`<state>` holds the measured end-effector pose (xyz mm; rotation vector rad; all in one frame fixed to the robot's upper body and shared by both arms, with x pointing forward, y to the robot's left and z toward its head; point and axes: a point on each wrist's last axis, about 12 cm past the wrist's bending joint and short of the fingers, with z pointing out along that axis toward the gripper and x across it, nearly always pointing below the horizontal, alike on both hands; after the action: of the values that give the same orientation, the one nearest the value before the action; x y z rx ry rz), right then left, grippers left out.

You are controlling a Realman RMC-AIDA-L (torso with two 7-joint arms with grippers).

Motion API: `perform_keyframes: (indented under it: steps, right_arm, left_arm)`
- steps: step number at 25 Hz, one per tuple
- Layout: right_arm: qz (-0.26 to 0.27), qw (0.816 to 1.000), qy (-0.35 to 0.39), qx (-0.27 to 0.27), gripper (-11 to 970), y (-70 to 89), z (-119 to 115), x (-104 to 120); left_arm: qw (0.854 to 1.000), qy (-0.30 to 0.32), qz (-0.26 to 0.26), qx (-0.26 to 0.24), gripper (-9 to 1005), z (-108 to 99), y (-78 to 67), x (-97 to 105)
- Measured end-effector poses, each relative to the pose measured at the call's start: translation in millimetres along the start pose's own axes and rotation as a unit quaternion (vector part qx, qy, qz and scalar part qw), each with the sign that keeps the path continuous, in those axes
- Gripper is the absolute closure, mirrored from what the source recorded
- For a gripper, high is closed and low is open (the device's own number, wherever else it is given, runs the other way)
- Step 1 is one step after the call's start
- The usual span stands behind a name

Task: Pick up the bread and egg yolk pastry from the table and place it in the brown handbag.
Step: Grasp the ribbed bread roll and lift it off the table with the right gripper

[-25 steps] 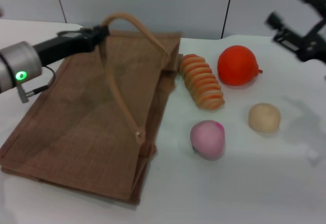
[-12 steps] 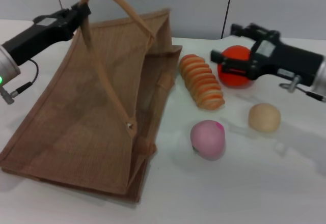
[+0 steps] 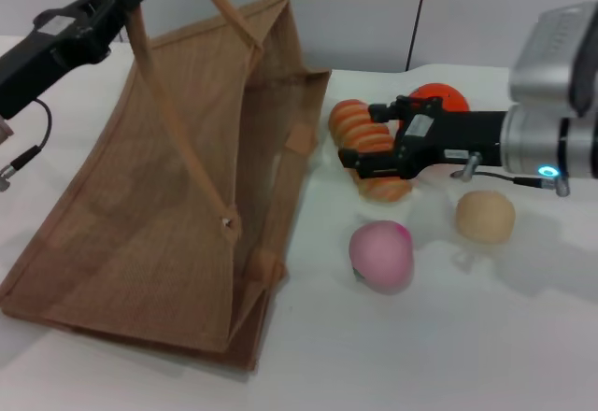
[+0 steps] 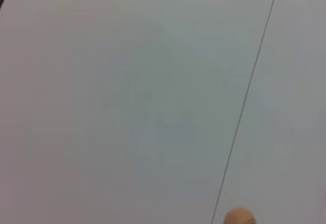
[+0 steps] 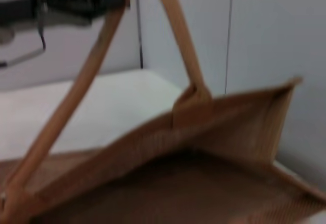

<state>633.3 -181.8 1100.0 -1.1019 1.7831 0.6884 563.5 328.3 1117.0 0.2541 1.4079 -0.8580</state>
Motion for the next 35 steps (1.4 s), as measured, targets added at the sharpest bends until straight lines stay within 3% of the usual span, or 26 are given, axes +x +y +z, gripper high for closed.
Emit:
perform_keyframes:
  steps: [11,21,35]
  right_arm:
    - [-0.011,0.994,0.090,0.054,70,-6.3,27,-6]
    - [-0.037,0.984,0.161,0.071,71,0.0,41,-3]
    - [-0.052,0.981,0.176,0.068,291,7.7,48,-5]
  left_arm:
    - [1.000,-0.007,-0.001,0.006,880,2,-2.0,0]
    - [1.000,-0.009,-0.004,0.009,880,4,-2.8,0]
    - [1.000,-0.009,-0.004,0.009,880,4,-2.7,0]
